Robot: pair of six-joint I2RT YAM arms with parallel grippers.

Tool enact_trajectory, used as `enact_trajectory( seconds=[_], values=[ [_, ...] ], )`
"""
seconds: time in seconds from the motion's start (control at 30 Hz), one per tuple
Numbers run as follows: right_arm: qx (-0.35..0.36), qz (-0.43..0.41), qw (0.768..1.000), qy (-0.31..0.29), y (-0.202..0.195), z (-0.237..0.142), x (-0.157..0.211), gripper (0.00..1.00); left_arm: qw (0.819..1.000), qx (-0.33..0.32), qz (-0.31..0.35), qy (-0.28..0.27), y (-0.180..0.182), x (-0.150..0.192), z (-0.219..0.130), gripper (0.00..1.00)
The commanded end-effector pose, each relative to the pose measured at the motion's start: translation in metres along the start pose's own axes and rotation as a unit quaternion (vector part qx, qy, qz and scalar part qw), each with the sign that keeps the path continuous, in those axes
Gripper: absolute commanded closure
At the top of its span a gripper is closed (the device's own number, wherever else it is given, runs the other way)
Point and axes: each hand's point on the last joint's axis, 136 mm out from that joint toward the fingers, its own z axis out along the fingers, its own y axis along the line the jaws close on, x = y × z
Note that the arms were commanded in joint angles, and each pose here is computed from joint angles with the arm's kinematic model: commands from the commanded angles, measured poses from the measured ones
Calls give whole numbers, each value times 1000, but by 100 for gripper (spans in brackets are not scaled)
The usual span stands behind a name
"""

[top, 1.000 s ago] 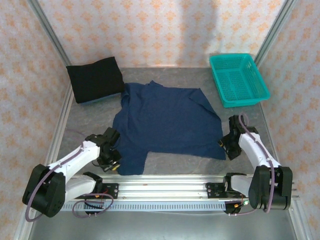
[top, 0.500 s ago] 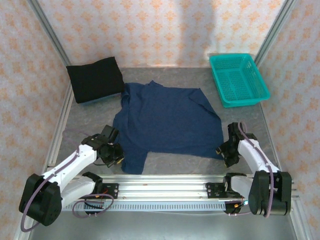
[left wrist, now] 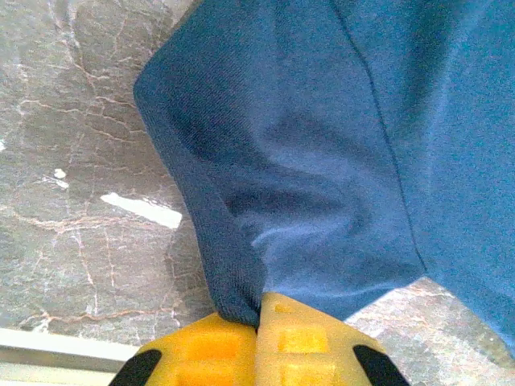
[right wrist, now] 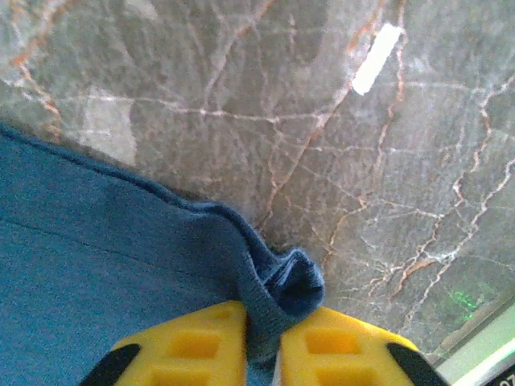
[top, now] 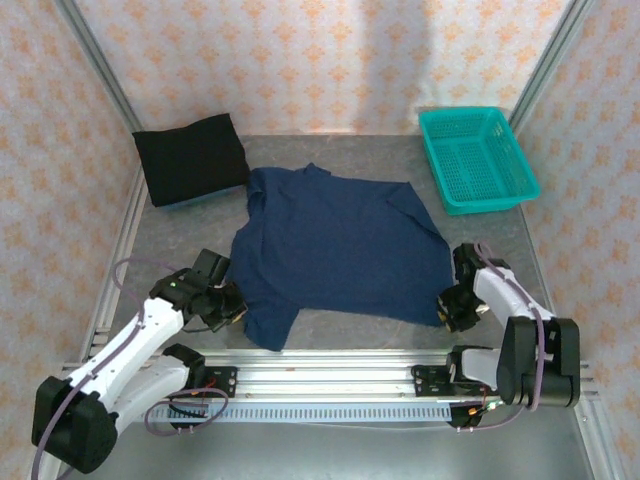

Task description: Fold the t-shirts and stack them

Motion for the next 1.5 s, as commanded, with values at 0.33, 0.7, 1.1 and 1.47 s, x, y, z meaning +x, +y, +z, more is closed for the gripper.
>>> enact_trajectory(
  seconds=[0.33,0.7,1.1,1.47],
  values=[
    [-95,-16,993,-64,11,-46,-7,100,997,23,-57,-47,26,17,-69,100],
    [-111,-15,992,-54,-8,-68,11,100,996,30,-48,-70,18,15,-111,100],
    [-116,-59,987,-98,35,-82,-22,100,993,-34,77,-88,-56,-46,-95,100],
    [-86,-96,986,-107,72,-79,-49,100,984,-68,146,-80,-95,-96,-76,100]
  ],
)
